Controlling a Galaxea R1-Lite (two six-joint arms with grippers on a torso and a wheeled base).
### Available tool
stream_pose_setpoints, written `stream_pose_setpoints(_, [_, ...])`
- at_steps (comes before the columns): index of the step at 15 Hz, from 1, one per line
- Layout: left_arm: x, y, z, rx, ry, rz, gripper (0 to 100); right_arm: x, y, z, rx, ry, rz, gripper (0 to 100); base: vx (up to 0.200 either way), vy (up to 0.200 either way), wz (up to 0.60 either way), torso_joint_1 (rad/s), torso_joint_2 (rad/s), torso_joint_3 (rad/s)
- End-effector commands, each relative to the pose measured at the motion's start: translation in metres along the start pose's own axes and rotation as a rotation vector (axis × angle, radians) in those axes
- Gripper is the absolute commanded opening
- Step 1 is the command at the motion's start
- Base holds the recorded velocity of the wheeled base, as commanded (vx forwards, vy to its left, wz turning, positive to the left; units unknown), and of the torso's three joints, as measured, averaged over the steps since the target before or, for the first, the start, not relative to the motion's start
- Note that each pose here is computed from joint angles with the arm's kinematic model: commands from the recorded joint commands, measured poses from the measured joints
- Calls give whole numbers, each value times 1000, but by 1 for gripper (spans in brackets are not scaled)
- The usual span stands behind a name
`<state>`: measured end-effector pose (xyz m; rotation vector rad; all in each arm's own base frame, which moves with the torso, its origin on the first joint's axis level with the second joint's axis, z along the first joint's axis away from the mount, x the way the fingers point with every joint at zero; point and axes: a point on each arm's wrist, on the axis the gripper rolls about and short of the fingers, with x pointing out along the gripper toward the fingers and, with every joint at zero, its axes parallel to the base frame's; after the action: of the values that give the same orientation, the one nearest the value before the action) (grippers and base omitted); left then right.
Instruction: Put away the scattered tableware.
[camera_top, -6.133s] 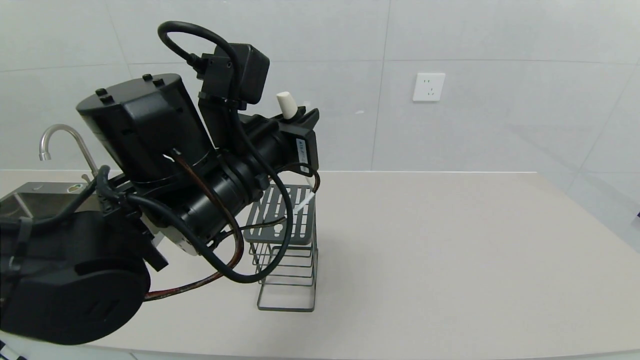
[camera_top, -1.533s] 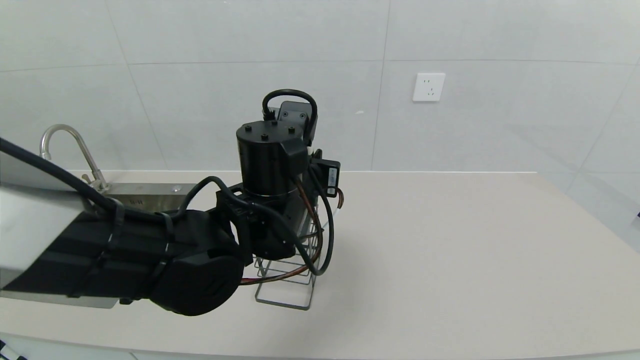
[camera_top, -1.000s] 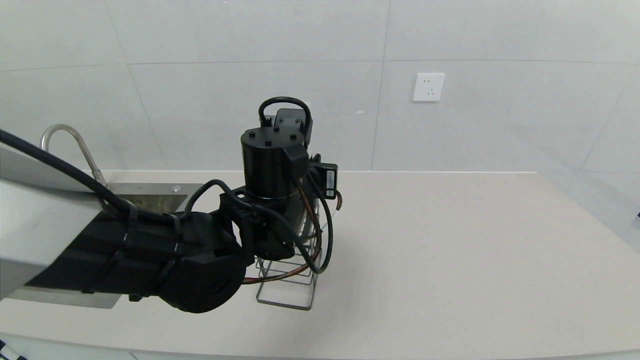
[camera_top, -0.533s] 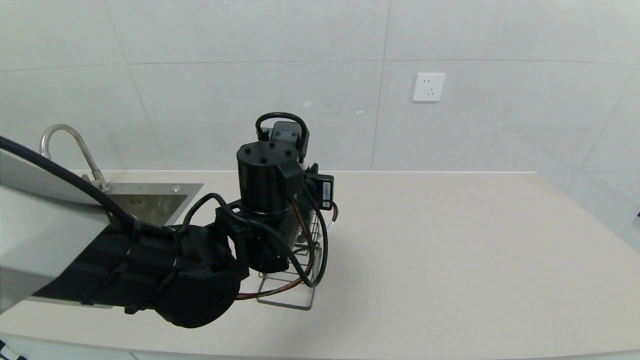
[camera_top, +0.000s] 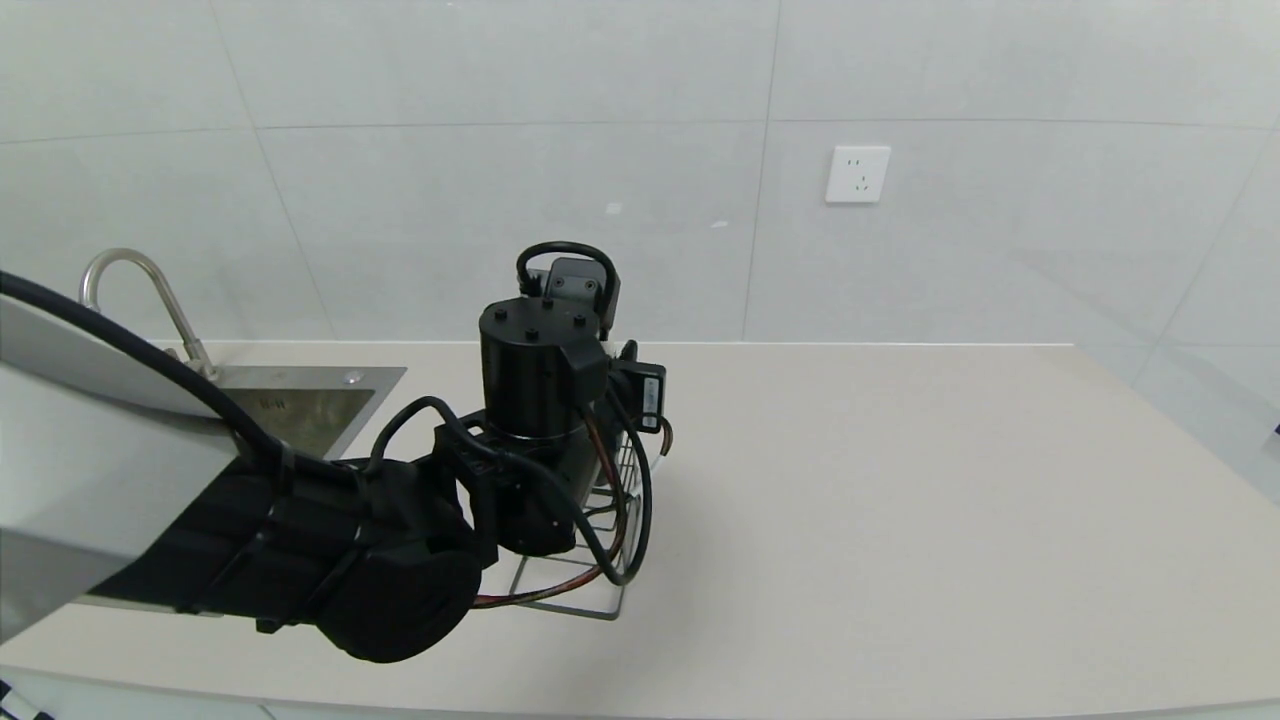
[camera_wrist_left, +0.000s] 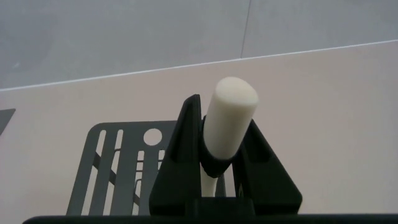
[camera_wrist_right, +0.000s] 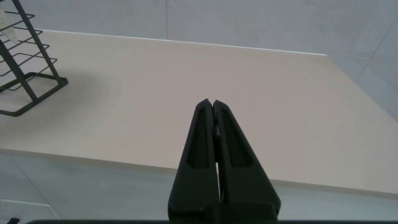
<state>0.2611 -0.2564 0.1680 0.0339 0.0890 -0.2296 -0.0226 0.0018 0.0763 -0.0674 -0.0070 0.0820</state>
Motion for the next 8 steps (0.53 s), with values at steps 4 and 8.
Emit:
stream_pose_setpoints(4, [4, 4, 0, -6, -8, -4, 100, 0, 0, 0, 0, 1, 1, 0, 0, 0, 0, 0, 0, 0])
stream_pose_setpoints(8, [-4, 15, 17, -4, -70, -89, 100, 0, 0, 0, 1, 1, -1, 0, 0, 0, 0, 0, 0, 0])
